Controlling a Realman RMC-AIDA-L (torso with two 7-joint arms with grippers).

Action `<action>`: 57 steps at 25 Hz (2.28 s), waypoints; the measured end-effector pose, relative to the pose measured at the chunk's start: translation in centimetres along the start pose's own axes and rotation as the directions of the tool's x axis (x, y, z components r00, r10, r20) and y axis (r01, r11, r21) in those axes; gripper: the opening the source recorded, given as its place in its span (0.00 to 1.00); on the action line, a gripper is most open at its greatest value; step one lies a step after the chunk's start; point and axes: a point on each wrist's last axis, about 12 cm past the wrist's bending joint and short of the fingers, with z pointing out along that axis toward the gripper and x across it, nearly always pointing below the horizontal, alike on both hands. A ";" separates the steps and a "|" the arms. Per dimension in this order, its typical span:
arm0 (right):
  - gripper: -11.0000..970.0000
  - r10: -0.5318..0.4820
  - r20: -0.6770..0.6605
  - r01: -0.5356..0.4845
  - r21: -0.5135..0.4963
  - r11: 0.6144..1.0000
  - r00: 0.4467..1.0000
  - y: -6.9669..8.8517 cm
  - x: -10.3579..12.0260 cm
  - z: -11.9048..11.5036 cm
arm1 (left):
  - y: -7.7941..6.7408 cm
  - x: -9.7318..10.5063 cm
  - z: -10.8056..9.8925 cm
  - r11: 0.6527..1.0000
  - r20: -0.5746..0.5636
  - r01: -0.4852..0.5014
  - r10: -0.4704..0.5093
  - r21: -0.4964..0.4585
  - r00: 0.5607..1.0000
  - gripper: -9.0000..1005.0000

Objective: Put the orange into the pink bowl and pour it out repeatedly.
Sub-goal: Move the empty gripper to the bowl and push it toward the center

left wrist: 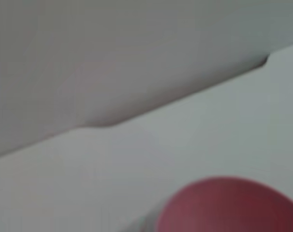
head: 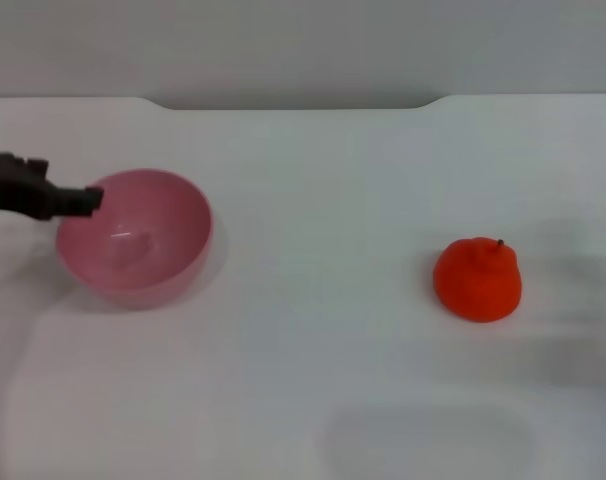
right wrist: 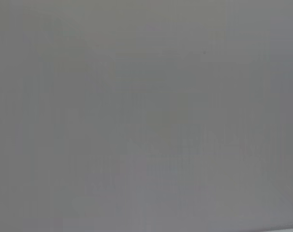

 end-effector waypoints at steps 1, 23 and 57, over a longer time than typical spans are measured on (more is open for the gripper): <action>0.63 0.002 0.000 -0.002 -0.001 1.000 1.000 0.1 0.0 0.0 | -0.1 0.1 0.2 1.000 -0.012 0.004 -0.004 0.003 1.000 0.79; 0.63 -0.001 -0.012 0.001 -0.004 1.000 1.000 -0.1 0.4 -0.5 | 0.7 0.9 5.0 0.994 -0.060 0.112 -0.113 -0.016 0.992 0.77; 0.63 -0.013 -0.008 0.013 -0.008 1.000 1.000 -0.1 -0.1 0.4 | 1.8 1.2 5.6 0.989 -0.048 0.140 -0.142 -0.058 0.989 0.74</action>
